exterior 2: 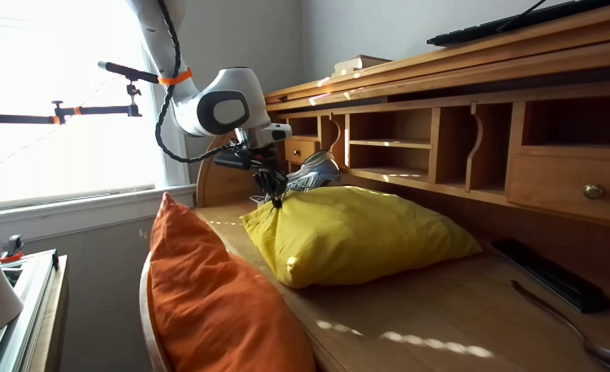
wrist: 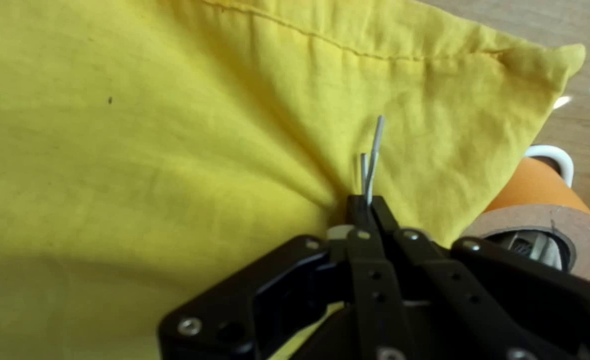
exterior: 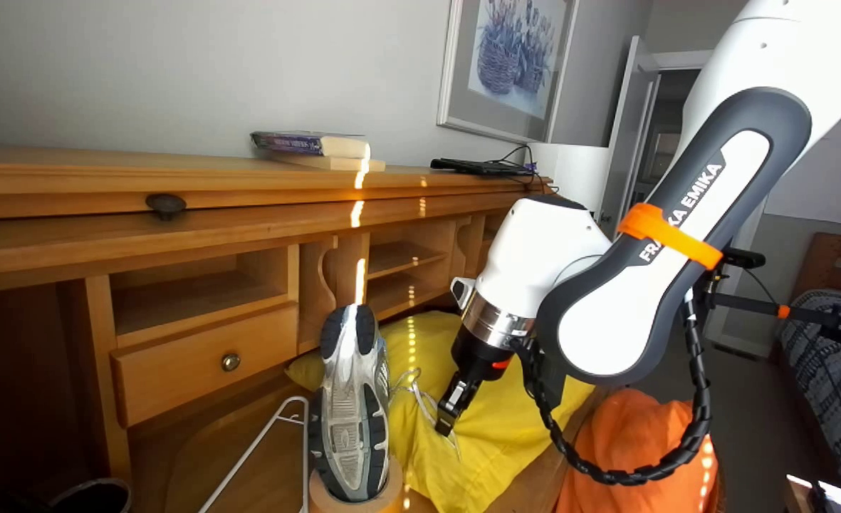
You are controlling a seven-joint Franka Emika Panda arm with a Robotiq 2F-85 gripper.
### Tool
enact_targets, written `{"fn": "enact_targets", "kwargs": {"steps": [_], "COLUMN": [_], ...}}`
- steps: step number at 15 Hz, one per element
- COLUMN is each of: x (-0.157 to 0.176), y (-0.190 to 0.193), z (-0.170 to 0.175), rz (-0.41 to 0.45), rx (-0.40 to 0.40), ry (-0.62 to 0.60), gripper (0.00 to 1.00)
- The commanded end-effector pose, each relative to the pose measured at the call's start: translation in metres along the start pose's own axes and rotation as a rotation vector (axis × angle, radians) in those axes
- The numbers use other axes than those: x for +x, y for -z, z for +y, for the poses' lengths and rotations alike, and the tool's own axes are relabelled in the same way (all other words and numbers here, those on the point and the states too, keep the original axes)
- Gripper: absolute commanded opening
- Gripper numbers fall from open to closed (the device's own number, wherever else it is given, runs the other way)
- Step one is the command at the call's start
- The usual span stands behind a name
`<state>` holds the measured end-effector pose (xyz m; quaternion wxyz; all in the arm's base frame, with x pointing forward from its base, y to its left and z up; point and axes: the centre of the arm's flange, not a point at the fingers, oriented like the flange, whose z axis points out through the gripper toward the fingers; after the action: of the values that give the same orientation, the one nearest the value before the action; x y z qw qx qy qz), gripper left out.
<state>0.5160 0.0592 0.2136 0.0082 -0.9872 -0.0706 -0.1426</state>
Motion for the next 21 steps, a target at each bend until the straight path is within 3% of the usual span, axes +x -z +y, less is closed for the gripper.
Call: {"fn": "enact_targets", "kwargs": {"steps": [1,8,21], "x": [-0.001,-0.010,0.003], "y": [0.006,0.000,0.036], "z": [0.002,-0.001,-0.003], "rz": [-0.023,-0.087,-0.033], "rx": [0.008,0.027,0.040], "ry": [-0.009,-0.002,-0.021], "gripper": [0.01,0.01,0.01]}}
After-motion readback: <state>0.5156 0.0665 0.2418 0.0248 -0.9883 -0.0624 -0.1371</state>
